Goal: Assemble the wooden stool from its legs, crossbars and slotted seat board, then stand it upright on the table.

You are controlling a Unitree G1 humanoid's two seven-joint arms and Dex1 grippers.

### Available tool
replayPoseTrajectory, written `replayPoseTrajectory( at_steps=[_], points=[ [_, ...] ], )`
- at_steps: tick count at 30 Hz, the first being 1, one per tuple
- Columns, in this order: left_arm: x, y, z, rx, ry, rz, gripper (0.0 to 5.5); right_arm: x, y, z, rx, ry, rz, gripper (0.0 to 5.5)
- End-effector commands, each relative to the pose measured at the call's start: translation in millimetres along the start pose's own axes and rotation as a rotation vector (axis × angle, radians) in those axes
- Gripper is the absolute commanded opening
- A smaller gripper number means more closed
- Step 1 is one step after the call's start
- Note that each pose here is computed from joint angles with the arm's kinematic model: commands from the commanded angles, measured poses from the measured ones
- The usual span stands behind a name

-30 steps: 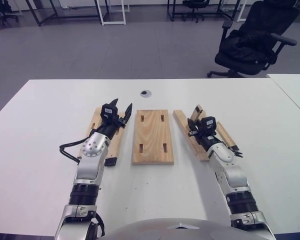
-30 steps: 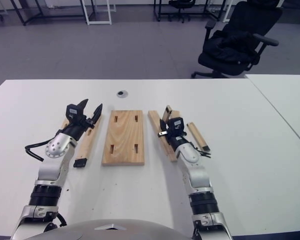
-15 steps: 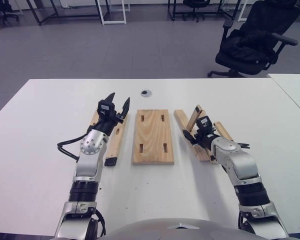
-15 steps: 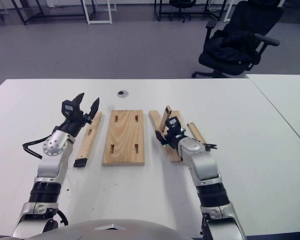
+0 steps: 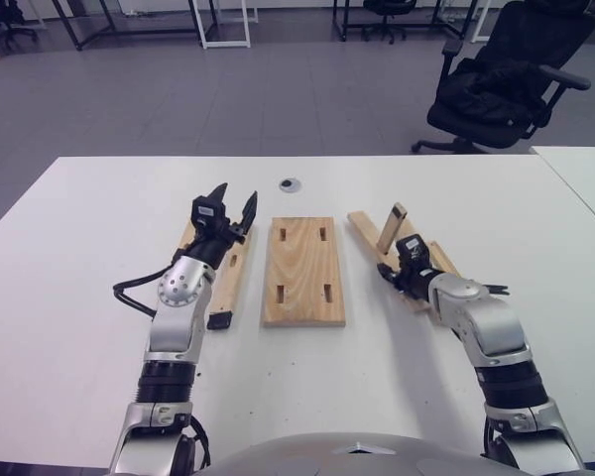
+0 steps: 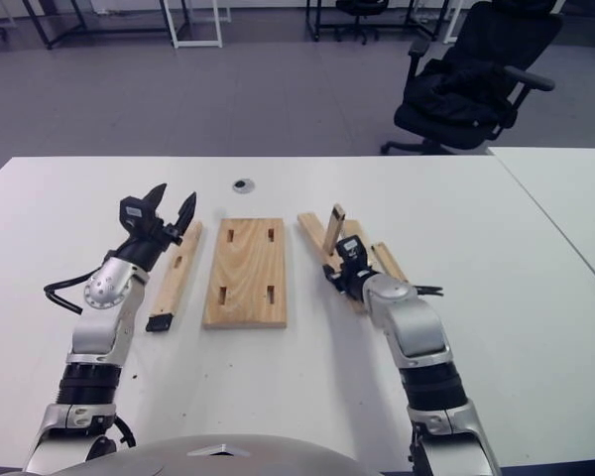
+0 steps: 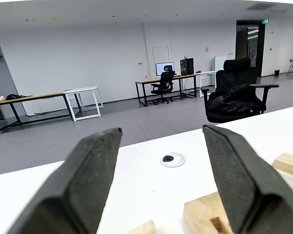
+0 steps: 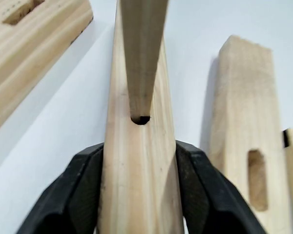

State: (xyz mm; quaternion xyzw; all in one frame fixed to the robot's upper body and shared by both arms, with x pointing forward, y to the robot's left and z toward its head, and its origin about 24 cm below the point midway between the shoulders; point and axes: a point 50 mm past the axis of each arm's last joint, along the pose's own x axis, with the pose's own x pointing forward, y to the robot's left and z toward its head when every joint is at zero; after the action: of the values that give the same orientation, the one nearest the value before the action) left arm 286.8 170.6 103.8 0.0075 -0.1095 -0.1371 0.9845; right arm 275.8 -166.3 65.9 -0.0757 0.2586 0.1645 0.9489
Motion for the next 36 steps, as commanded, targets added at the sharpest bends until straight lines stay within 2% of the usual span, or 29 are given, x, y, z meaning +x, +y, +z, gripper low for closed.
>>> replayPoseTrajectory(
  at_steps=[1, 3, 6, 11, 13, 24, 28, 29, 32, 36],
  points=[
    [11.2, -9.2, 14.9, -0.364, -0.038, -0.033, 3.05, -10.3, 5.2, 57.0, -0.153, -0.285, 0.075, 2.09],
    [14.9, -26.3, 23.1, -0.739, -0.057, -0.13, 3.05, -16.2, 22.8, 75.3, -0.262, -0.418, 0.201, 2.09],
    [10.6, -46.8, 27.3, -1.1, -0.015, -0.272, 3.05, -22.3, 52.7, 87.6, -0.424, -0.575, 0.346, 2.09],
    [8.5, -49.5, 35.9, -1.239, 0.008, -0.326, 3.05, -29.7, 71.3, 84.9, -0.496, -0.662, 0.451, 2.09],
    [6.3, -47.6, 38.0, -1.253, -0.003, -0.323, 2.9, -30.8, 72.0, 82.3, -0.505, -0.661, 0.47, 2.09],
    [-15.6, -42.4, 30.4, -1.203, -0.035, -0.232, 1.11, -34.1, 71.9, 69.9, -0.54, -0.637, 0.511, 2.09],
    [-23.2, -46.9, 26.1, -1.199, -0.019, -0.19, 1.06, -37.7, 76.2, 64.5, -0.531, -0.618, 0.562, 2.09],
    [-25.0, -46.1, 26.6, -1.199, -0.022, -0.182, 1.06, -38.8, 77.0, 63.1, -0.528, -0.612, 0.57, 2.46],
    [-36.8, -42.3, 28.4, -1.139, 0.001, -0.072, 1.02, -40.9, 79.7, 54.0, -0.568, -0.587, 0.595, 2.97],
    [-82.9, -33.2, 55.7, -0.812, 0.063, 0.179, 1.01, -47.0, 51.9, 27.4, -0.587, -0.479, 0.488, 3.83]
  ],
)
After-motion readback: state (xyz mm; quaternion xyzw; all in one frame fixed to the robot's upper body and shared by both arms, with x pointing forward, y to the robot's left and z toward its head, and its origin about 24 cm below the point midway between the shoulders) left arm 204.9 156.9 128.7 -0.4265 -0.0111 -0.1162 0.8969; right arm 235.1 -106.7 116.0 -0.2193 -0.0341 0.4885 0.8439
